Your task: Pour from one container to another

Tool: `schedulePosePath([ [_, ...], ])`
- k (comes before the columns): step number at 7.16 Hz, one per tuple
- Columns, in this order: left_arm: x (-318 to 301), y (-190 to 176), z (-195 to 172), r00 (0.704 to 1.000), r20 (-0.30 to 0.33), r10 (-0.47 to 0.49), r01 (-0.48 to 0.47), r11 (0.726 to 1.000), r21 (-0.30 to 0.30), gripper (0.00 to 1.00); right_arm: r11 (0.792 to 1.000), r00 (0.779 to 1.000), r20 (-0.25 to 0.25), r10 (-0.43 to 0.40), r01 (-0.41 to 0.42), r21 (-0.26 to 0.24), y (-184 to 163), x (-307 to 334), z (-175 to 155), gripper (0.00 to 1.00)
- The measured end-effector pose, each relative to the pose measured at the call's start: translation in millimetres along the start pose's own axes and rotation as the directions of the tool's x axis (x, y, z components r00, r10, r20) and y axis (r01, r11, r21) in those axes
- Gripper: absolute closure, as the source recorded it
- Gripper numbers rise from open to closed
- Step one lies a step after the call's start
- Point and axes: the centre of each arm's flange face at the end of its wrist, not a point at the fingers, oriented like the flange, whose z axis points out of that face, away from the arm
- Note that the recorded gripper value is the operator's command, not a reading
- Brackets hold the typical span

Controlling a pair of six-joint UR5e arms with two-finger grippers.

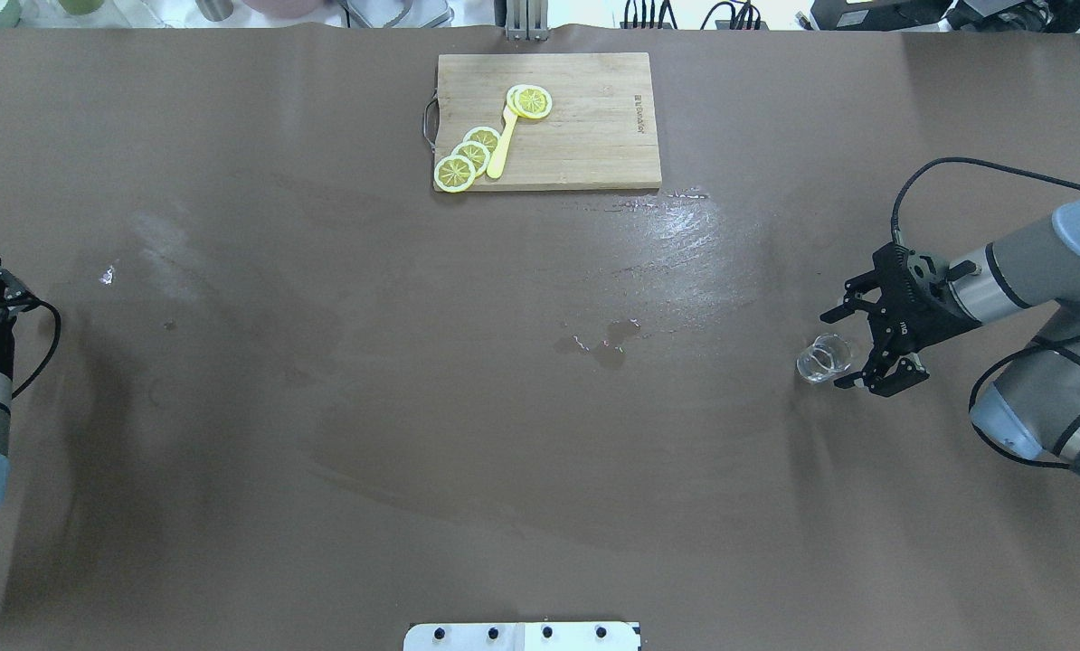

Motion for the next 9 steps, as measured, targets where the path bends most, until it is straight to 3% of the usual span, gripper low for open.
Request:
schedulePosePath([
  [4,32.2,0.4,11.3,0.999,0.030,0.022,-0.022,1.000,0.021,1.00,0.995,0.996,0.050,0.068,-0.072,0.064,-4.3,8.6,-56.5,0.00],
  [5,38.8,3.2,15.2,0.998,0.043,0.038,-0.039,0.999,0.022,1.00,0.994,0.996,0.027,0.084,-0.086,0.074,-0.4,15.6,-76.3,0.00],
  [7,48.3,8.5,21.4,0.997,0.061,0.057,-0.059,0.998,0.026,1.00,0.986,0.985,-0.068,0.156,-0.152,0.069,18.8,38.7,-120.9,0.00],
  [9,52.0,8.8,23.0,0.997,0.063,0.036,-0.038,0.999,0.028,1.00,0.956,0.936,-0.194,0.295,-0.291,0.050,45.6,67.4,-172.8,0.00],
])
